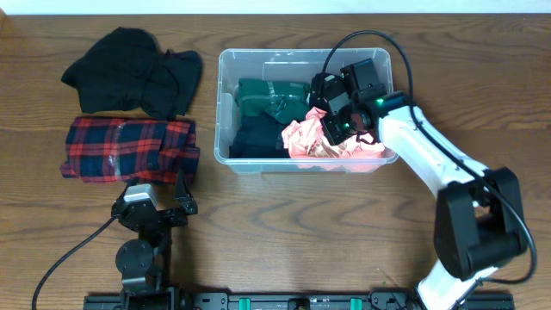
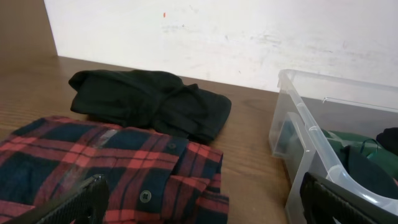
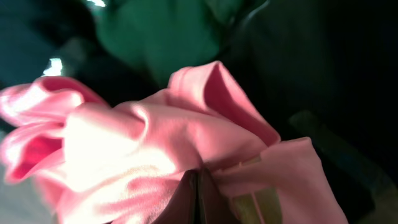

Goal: Pack container
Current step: 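Lower the pink shirt into the bin's lower right and press it down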

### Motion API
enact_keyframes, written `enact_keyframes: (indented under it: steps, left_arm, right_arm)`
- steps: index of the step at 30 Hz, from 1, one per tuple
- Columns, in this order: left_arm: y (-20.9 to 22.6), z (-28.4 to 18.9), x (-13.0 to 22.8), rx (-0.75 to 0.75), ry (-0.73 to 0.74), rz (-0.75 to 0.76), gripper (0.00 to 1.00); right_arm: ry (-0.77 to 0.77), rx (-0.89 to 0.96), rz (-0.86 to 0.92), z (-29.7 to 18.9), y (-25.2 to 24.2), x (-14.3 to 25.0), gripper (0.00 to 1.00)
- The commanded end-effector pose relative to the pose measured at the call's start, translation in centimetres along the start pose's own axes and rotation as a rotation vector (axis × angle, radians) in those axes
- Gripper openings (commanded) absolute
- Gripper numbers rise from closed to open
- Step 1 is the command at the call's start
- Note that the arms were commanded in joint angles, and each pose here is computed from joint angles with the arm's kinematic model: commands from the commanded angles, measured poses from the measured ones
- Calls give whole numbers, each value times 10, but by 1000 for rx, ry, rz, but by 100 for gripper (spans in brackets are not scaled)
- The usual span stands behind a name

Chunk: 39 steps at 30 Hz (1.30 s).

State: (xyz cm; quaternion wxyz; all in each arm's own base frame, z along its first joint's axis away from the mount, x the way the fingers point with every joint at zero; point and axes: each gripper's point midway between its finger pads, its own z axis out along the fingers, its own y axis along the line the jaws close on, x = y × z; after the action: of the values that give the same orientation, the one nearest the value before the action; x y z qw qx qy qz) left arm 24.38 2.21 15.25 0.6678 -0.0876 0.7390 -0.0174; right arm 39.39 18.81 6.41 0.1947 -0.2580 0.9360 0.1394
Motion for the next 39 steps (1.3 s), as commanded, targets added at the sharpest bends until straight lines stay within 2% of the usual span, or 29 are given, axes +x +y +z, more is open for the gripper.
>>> enact_keyframes:
  steps: [1,8,12,17,22,25,31,39]
  left_arm:
    - [5,1,15,-20,44,6,98]
    - [5,1,15,-20,44,6,98]
    - [5,1,15,-20,44,6,98]
    - [5,1,15,-20,44,6,98]
    - [5,1,15,-20,44,6,98]
    - [5,1,15,-20,44,6,98]
    - [5,1,15,-20,44,6,98]
    - [5,1,15,-20,44,6,98]
  right_arm:
    - [77,15,27,27,-5,20,2]
    - [86,17,26,38,-9,22,3]
    - [7,27,8,18,-7,-8,4]
    - [-158,42,-32,-31,-1,-61,2]
    - [-271,52,-58,-70,6,-90,1]
    - [-268,36,-19,-68,8,-89,1]
    - [-213,-136,-31,-46,42,-75,1]
    - [-87,-177,-50,0,65,-44,4]
